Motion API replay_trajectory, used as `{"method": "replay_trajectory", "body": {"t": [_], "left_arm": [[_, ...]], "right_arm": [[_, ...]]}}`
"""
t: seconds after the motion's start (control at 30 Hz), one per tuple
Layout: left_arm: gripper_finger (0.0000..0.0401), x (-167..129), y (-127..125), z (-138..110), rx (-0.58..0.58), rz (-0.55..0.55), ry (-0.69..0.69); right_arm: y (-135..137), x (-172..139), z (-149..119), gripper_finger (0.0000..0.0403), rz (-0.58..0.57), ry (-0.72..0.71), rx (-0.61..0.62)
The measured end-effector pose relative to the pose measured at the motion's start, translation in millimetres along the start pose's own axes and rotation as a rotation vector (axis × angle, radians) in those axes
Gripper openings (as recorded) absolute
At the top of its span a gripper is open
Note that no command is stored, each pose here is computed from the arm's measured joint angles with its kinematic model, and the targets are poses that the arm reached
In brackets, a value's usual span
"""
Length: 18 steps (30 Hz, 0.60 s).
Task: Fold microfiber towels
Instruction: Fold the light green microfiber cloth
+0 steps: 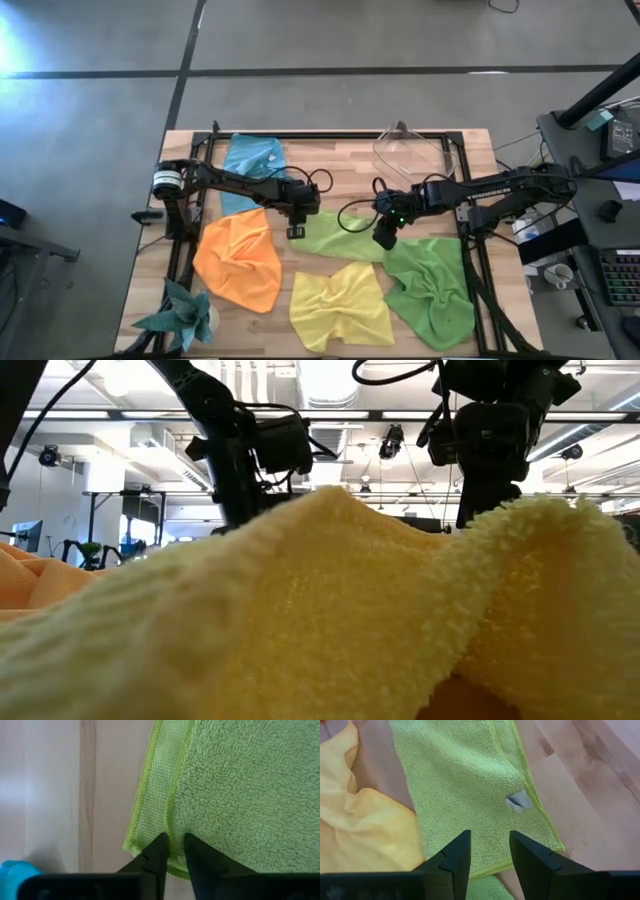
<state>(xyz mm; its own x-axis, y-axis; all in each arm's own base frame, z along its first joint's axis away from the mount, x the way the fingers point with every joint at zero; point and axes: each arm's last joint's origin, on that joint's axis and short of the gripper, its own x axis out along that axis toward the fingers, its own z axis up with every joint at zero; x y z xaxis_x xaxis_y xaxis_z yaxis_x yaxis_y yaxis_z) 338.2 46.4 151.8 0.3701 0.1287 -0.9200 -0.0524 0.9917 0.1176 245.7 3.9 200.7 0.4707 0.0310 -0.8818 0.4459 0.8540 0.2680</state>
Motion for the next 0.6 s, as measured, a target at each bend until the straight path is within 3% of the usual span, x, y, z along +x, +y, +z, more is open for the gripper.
{"method": "replay_trajectory", "body": {"t": [0.2,0.6], "left_arm": [[0.0003,-4,1,3,-0.001,0.002,-0.016],[0.0000,-21,3,4,-0.008,0.038,-0.046]], "right_arm": [[0,0,0,0.0132,-0.001,0.002,0.000],[0,0,0,0.0130,-0.001,0.002,0.004]]}}
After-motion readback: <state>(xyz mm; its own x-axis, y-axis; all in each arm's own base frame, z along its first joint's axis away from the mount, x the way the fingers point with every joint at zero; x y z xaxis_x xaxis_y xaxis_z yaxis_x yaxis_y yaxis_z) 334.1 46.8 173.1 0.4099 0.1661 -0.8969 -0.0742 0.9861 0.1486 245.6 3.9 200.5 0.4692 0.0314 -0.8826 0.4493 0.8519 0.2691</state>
